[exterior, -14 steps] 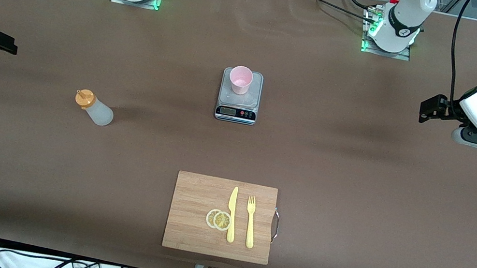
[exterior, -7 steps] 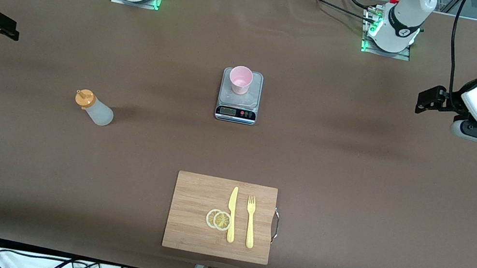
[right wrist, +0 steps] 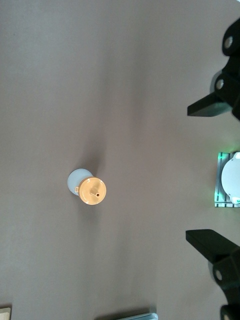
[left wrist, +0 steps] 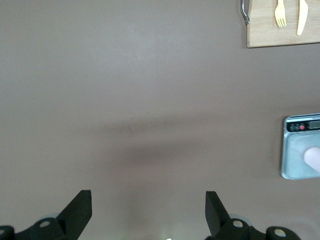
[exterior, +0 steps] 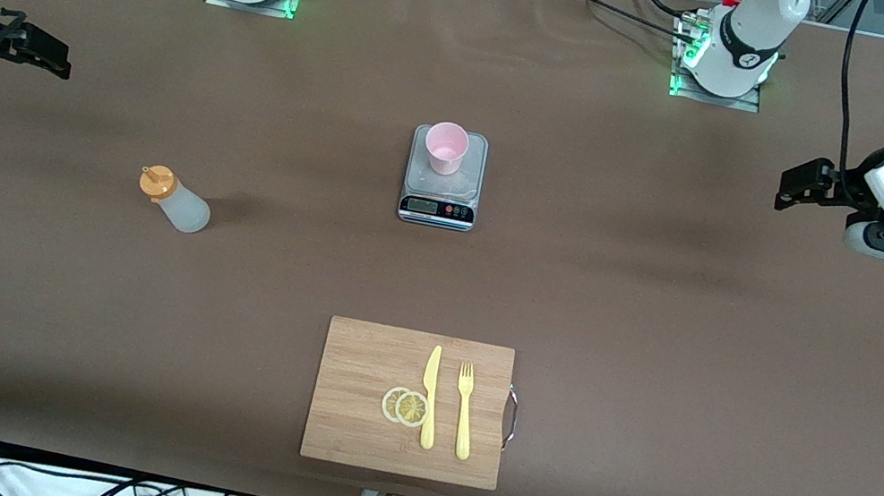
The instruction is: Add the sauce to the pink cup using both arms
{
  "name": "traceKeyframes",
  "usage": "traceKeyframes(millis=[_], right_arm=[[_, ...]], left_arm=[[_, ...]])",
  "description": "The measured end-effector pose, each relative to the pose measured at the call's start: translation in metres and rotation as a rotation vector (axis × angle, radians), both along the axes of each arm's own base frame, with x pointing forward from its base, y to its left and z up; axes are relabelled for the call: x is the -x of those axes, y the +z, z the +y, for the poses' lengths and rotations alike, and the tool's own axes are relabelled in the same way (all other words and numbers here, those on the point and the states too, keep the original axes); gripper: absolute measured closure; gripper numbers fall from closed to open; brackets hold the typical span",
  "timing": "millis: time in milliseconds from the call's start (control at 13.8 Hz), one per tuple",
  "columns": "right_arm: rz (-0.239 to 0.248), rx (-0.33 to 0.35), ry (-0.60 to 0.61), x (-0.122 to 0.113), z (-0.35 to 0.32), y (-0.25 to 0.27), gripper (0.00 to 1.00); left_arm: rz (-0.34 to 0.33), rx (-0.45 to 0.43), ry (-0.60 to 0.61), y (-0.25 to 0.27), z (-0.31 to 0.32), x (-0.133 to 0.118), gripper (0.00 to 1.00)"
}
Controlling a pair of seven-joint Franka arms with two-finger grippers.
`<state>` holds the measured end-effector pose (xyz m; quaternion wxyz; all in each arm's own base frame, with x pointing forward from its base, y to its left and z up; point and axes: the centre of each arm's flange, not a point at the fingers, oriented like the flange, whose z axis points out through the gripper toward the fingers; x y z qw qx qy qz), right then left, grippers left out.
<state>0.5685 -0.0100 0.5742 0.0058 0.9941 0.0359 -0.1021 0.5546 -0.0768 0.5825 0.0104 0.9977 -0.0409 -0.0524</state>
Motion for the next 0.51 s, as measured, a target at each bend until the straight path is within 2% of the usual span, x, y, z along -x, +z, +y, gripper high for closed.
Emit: traceKeyframes(millis=[217, 507], right_arm=[[0.006, -0.010, -0.020, 0.000, -0.011, -0.004, 0.00], [0.008, -0.011, -0.020, -0.002, -0.011, -0.007, 0.00]], left_arm=[[-0.047, -0.071, -0.018, 0.008, 0.001, -0.004, 0.00], [-0.069, -0.087, -0.018, 0.018, 0.003, -0.005, 0.00]])
